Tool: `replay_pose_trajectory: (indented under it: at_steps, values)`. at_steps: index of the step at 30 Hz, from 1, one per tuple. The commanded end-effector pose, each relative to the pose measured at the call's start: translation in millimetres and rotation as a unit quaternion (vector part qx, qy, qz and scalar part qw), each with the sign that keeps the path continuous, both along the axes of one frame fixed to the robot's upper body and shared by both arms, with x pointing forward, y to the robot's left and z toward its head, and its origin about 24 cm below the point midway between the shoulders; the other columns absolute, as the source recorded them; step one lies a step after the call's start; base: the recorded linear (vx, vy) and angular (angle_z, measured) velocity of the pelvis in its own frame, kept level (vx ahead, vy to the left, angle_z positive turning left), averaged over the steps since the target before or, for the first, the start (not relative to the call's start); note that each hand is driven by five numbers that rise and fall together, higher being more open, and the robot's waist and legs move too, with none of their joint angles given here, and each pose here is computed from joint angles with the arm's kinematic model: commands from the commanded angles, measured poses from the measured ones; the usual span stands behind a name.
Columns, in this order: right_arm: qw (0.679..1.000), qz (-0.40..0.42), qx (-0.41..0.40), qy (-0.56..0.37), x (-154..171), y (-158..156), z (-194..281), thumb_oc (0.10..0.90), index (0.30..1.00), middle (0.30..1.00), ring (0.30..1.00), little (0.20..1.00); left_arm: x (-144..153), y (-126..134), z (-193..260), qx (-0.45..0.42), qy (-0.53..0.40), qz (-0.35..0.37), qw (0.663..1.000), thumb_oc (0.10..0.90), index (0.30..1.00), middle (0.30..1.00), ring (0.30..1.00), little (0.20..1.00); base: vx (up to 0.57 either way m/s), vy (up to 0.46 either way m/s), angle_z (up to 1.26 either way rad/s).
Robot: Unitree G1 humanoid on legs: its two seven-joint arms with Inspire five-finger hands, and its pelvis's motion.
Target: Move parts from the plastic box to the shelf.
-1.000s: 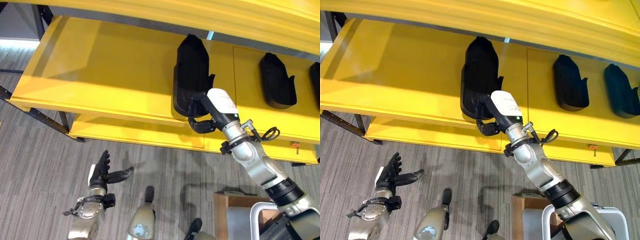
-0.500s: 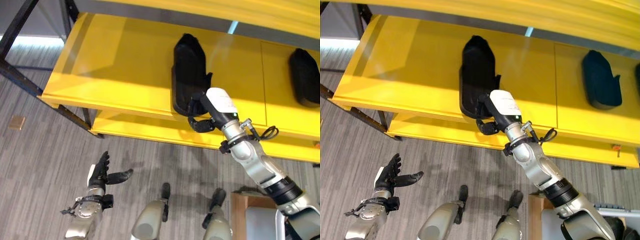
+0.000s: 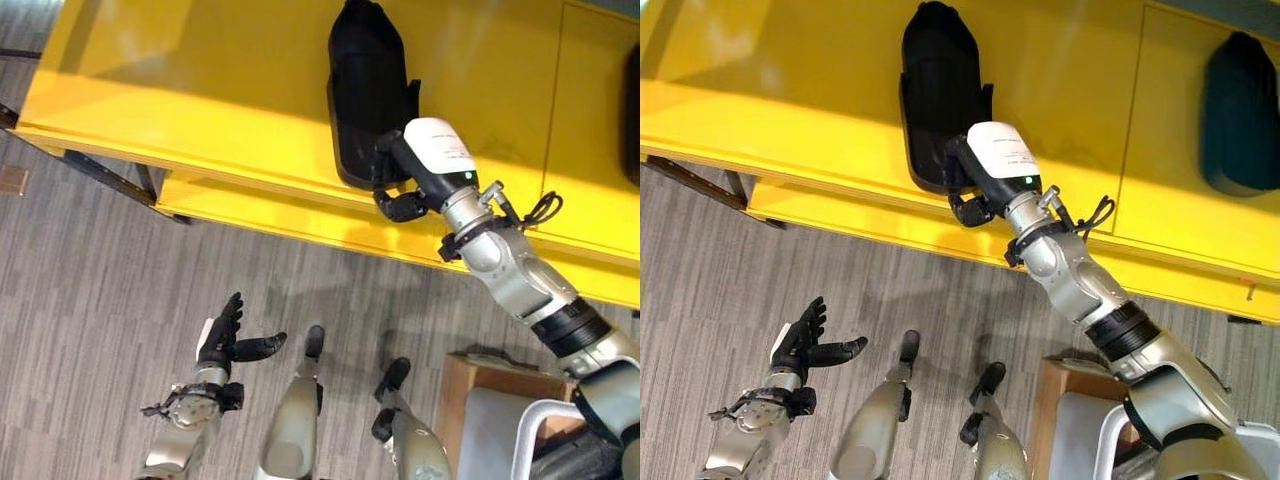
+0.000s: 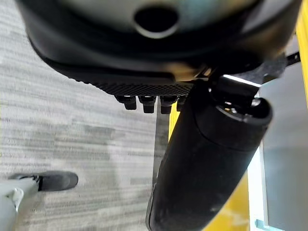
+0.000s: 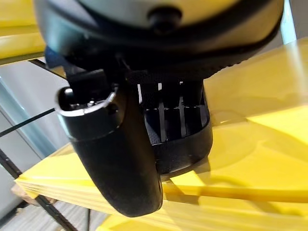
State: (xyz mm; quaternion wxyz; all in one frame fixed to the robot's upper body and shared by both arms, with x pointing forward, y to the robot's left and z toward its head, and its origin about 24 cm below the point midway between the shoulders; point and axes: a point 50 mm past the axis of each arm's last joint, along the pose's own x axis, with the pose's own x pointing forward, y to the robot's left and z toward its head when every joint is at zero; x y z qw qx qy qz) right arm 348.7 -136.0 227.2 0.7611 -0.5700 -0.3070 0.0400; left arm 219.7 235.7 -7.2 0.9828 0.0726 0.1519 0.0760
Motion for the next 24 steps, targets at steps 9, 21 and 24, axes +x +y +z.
replay_pose_trajectory:
  at_steps: [9, 21, 24]
  values:
    - [0.987, -0.009, -0.025, -0.159, -2.6, 0.0, 79.1, 0.400, 0.300, 0.300, 0.300, 0.300, 4.0, -9.4, 29.1, -0.015, -0.086, -0.016, 0.996, 0.900, 1.000, 1.000, 1.000, 1.000, -0.01, -0.013, -0.02]
    - [0.985, -0.068, -0.036, -0.152, 10.1, -20.6, 79.0, 0.400, 0.300, 0.300, 0.300, 0.300, 10.3, -17.4, 31.8, -0.030, -0.099, -0.018, 0.994, 0.900, 1.000, 1.000, 1.000, 1.000, -0.01, 0.006, -0.04]
    - [0.984, -0.085, -0.044, -0.148, 13.7, -26.6, 79.0, 0.400, 0.300, 0.300, 0.300, 0.300, 11.2, -19.1, 31.6, -0.032, -0.099, -0.020, 0.994, 0.900, 1.000, 1.000, 1.000, 1.000, -0.01, 0.007, -0.06]
